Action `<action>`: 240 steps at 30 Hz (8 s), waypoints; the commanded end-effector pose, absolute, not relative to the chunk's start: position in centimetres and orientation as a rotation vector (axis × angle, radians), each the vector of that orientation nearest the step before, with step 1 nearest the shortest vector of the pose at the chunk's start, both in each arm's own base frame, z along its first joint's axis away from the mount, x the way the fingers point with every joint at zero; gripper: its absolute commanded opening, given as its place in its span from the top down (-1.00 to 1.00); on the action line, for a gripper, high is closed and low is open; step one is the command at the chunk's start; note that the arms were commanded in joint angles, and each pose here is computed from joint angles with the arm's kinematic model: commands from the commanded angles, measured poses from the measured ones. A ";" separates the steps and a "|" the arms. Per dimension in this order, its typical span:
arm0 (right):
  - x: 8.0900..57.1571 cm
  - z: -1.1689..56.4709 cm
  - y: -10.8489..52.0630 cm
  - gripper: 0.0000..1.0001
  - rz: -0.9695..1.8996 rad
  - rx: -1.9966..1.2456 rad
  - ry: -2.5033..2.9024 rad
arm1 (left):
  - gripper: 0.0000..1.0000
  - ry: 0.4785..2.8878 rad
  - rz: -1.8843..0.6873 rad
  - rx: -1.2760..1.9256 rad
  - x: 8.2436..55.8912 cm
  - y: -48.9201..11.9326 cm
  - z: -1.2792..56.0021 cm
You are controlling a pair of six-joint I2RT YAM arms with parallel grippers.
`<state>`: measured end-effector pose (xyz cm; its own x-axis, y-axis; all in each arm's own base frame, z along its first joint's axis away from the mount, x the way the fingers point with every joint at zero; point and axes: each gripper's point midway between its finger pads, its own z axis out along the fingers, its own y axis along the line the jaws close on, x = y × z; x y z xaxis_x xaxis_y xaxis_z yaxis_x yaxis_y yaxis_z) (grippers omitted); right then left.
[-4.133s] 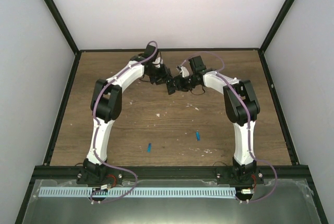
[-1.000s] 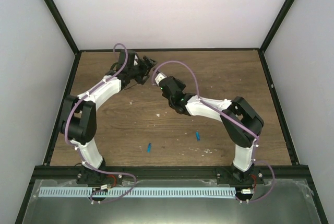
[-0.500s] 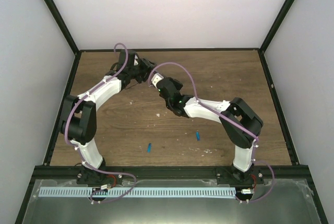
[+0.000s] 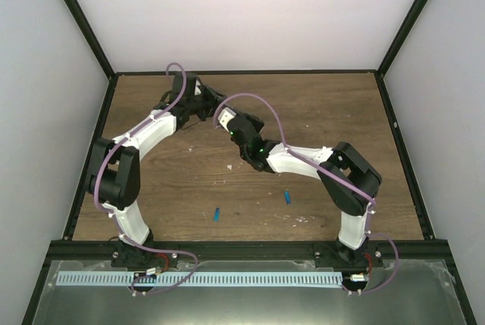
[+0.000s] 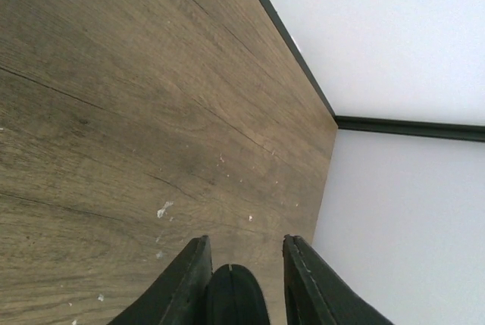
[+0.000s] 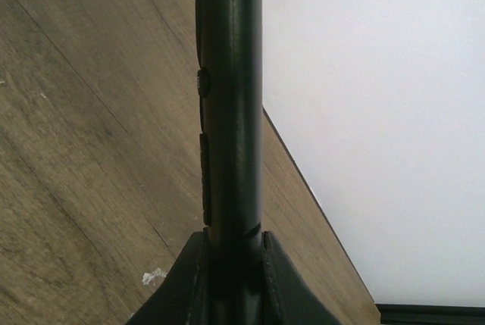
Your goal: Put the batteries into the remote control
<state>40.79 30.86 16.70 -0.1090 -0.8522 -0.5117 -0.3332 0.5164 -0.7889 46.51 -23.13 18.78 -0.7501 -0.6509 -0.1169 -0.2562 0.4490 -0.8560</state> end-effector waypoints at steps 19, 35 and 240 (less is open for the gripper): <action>41.0 17.5 31.3 0.44 -0.582 -0.970 1.646 | 0.75 2.280 -1.269 -0.540 47.6 -25.5 19.8; 41.0 20.7 29.6 -0.81 -0.293 -0.843 1.707 | 0.89 2.191 -1.269 -0.346 48.5 -23.2 20.8; 21.9 9.2 34.6 0.16 0.663 -0.499 3.067 | 1.00 2.066 -1.217 -0.013 43.4 -12.2 20.4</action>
